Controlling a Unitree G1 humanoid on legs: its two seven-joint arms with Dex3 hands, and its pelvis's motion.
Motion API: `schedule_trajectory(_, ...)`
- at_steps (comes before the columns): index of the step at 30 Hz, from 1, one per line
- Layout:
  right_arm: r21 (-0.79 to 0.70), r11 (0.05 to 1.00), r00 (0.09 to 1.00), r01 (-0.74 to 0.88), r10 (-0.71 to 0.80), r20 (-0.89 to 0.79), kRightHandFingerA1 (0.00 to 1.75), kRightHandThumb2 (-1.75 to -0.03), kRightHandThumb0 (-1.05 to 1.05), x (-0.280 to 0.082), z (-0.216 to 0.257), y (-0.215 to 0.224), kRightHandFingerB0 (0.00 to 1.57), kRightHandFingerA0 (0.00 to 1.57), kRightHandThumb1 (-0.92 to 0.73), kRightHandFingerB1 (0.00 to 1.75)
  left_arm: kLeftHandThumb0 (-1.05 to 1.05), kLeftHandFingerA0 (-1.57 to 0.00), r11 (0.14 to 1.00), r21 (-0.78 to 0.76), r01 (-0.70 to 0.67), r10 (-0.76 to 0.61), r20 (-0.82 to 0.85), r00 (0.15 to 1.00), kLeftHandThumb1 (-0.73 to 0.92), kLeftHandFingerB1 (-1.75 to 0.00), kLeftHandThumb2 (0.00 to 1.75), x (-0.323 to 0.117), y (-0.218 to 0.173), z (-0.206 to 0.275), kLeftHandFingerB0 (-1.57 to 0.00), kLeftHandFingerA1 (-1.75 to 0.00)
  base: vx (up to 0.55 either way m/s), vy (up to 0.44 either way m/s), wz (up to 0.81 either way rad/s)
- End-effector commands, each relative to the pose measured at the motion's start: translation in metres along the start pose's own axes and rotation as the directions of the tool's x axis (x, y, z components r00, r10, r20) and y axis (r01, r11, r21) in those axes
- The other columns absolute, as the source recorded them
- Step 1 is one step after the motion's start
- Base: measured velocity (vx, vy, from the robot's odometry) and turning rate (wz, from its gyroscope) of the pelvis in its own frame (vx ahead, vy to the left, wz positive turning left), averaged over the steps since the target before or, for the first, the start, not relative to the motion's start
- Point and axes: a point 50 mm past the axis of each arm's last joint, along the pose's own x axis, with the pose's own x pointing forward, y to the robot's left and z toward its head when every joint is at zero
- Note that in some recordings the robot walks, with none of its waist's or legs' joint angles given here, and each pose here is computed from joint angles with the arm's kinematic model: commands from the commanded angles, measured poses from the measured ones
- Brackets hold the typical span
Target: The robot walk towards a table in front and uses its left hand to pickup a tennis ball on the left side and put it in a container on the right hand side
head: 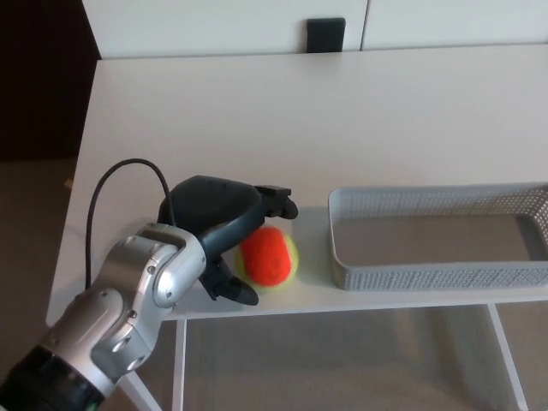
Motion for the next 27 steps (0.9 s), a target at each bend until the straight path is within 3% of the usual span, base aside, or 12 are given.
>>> schedule_trajectory(1,-0.012,1.000,1.000,0.013,-0.013,0.000,1.13,-0.84,-0.83,0.000,0.001,-0.007,0.00,0.48,-0.42,0.57,-0.72,-0.69,0.999,0.048,0.010,-0.011,0.005,1.000,0.30,-0.51,0.61,0.001,-0.004,0.002,-0.35,-0.51,0.00,0.000,0.00)
schedule_trajectory(2,-0.016,1.000,1.000,0.012,-0.012,0.003,1.13,-0.84,-0.84,0.000,0.002,-0.007,0.00,0.48,-0.43,0.59,-0.73,-0.79,0.998,0.057,0.015,-0.015,0.006,1.000,0.31,-0.53,0.61,0.001,-0.005,0.003,-0.38,-0.55,0.00,0.000,0.00)
schedule_trajectory(5,-0.018,1.000,1.000,0.012,-0.012,0.005,1.13,-0.84,-0.84,0.000,0.002,-0.007,0.00,0.48,-0.43,0.59,-0.73,-0.79,0.998,0.062,0.016,-0.016,0.006,1.000,0.31,-0.53,0.61,0.001,-0.005,0.003,-0.38,-0.55,0.00,0.000,0.00)
schedule_trajectory(6,-0.020,1.000,1.000,0.011,-0.011,0.004,1.07,-0.85,-0.78,0.000,0.001,-0.006,0.00,0.47,-0.41,0.57,-0.76,-1.03,0.996,0.090,0.029,-0.030,0.005,1.000,0.33,-0.54,0.62,0.002,-0.005,0.005,-0.39,-0.68,0.00,0.000,0.00)
schedule_trajectory(12,-0.028,1.000,1.000,0.010,-0.010,0.002,1.10,-0.84,-0.82,0.000,0.001,-0.006,0.00,0.46,-0.42,0.57,-0.74,-1.08,0.988,0.140,0.071,-0.073,0.010,0.997,0.34,-0.54,0.64,0.003,-0.007,0.008,-0.43,-0.71,0.00,0.000,0.00)
schedule_trajectory(13,-0.026,1.000,1.000,0.007,-0.007,0.005,1.11,-0.86,-0.82,0.001,0.002,-0.006,0.00,0.48,-0.43,0.54,-0.63,-1.30,0.989,0.112,0.102,-0.102,-0.005,0.995,0.49,-0.50,0.55,0.005,-0.014,0.009,-0.91,-0.84,0.00,0.000,0.00)
schedule_trajectory(14,-0.025,1.000,1.000,0.008,-0.008,0.008,1.07,-0.85,-0.76,0.001,0.003,-0.006,0.00,0.49,-0.41,0.56,-0.68,-1.26,0.984,0.119,0.133,-0.132,-0.020,0.991,0.60,-0.55,0.58,0.006,-0.017,0.010,-1.02,-0.79,0.00,0.000,0.00)
schedule_trajectory(17,-0.023,1.000,1.000,0.011,-0.011,0.010,1.07,-0.85,-0.76,0.001,0.003,-0.005,0.00,0.49,-0.41,0.56,-0.68,-1.26,0.976,0.148,0.161,-0.157,-0.037,0.987,0.60,-0.55,0.58,0.006,-0.019,0.010,-1.02,-0.79,0.00,0.000,0.00)
schedule_trajectory(18,-0.021,1.000,1.000,0.012,-0.011,0.013,1.38,-0.49,-0.75,0.001,0.004,-0.006,0.00,0.20,-0.56,0.64,-0.78,-1.22,0.979,0.136,0.150,-0.147,-0.031,0.989,0.51,-0.71,0.89,0.005,-0.021,0.010,-0.98,-0.93,0.00,0.000,0.00)
schedule_trajectory(19,-0.023,1.000,1.000,0.013,-0.013,0.017,1.06,-0.79,-0.75,0.002,0.005,-0.006,0.00,0.37,-0.47,0.57,-0.69,-1.27,0.981,0.128,0.145,-0.142,-0.028,0.989,0.62,-0.59,0.59,0.004,-0.021,0.010,-1.07,-0.80,0.00,0.000,0.00)
schedule_trajectory(26,-0.026,0.999,1.000,0.019,-0.018,0.025,1.06,-0.79,-0.73,0.005,0.010,-0.007,0.00,0.38,-0.47,0.55,-0.69,-1.24,0.987,0.114,0.114,-0.111,-0.028,0.993,0.61,-0.59,0.58,0.005,-0.014,0.009,-1.06,-0.74,0.00,0.000,0.00)
schedule_trajectory(27,-0.028,0.999,1.000,0.019,-0.018,0.026,1.38,-0.51,-0.68,0.005,0.011,-0.006,0.00,0.20,-0.60,0.60,-0.68,-1.27,0.991,0.092,0.097,-0.096,-0.016,0.995,0.59,-0.55,0.58,0.005,-0.013,0.008,-1.01,-0.78,0.00,0.000,0.00)
